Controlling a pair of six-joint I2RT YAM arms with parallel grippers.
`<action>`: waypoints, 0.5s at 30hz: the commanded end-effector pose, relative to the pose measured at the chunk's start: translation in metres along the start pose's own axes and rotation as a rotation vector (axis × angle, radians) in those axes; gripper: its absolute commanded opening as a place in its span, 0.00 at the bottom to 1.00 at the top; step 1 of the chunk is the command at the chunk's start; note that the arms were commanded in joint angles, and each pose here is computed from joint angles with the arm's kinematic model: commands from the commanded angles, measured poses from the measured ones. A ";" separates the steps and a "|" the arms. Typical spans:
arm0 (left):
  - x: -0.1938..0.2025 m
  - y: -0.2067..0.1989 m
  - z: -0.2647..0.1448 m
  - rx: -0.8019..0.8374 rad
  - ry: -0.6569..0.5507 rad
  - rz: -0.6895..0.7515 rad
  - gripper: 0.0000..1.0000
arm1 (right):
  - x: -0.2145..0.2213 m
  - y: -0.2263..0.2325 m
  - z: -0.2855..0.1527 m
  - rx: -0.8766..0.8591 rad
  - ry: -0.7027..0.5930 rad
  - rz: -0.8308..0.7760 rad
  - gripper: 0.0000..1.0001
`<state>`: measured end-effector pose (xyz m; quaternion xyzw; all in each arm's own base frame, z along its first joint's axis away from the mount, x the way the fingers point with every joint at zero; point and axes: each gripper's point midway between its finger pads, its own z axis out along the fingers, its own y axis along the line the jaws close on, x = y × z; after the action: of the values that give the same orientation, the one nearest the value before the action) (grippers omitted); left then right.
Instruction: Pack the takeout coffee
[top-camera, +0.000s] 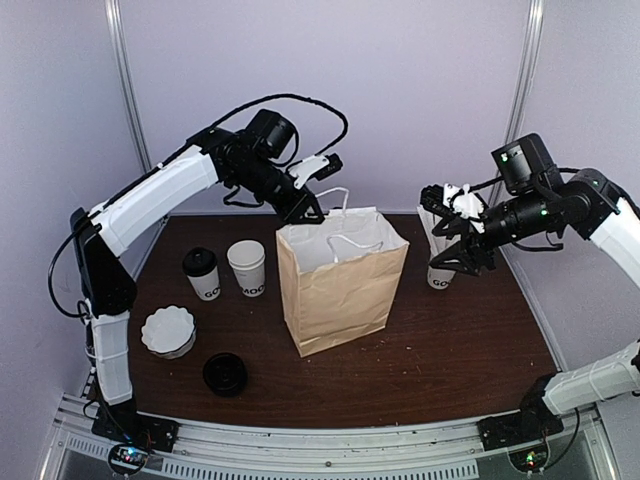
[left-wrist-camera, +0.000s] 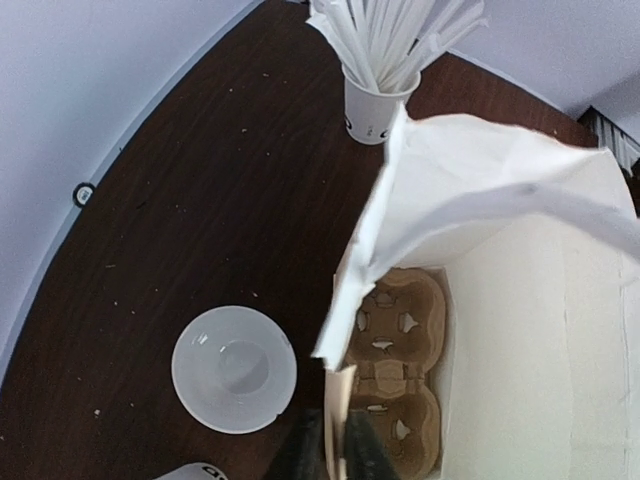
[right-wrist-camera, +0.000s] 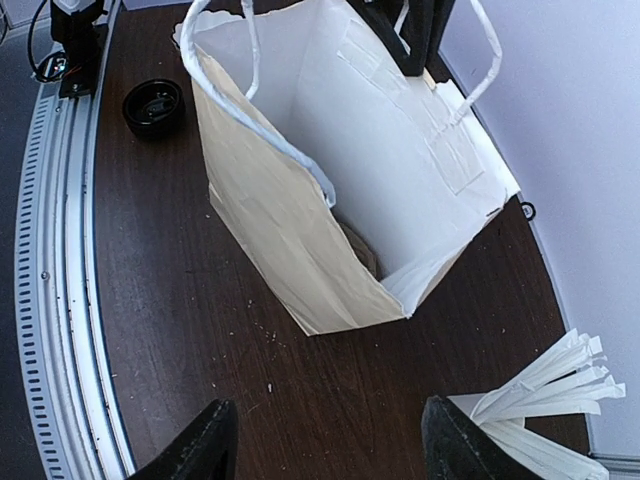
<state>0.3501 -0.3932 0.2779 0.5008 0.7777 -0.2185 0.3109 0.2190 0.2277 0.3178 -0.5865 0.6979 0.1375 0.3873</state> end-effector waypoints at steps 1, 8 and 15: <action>-0.009 -0.014 -0.011 0.082 -0.031 -0.020 0.03 | 0.002 -0.011 -0.010 0.058 -0.023 0.025 0.65; -0.014 -0.042 -0.038 0.075 -0.042 0.040 0.00 | 0.029 -0.038 -0.011 0.173 0.026 0.085 0.64; 0.005 -0.086 -0.032 -0.143 0.066 0.310 0.00 | 0.053 -0.053 -0.002 0.237 0.064 0.133 0.64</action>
<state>0.2808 -0.4034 0.2908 0.5606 0.7470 -0.1861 0.3052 0.2552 0.1815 0.2942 -0.5183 0.7513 0.0760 0.4015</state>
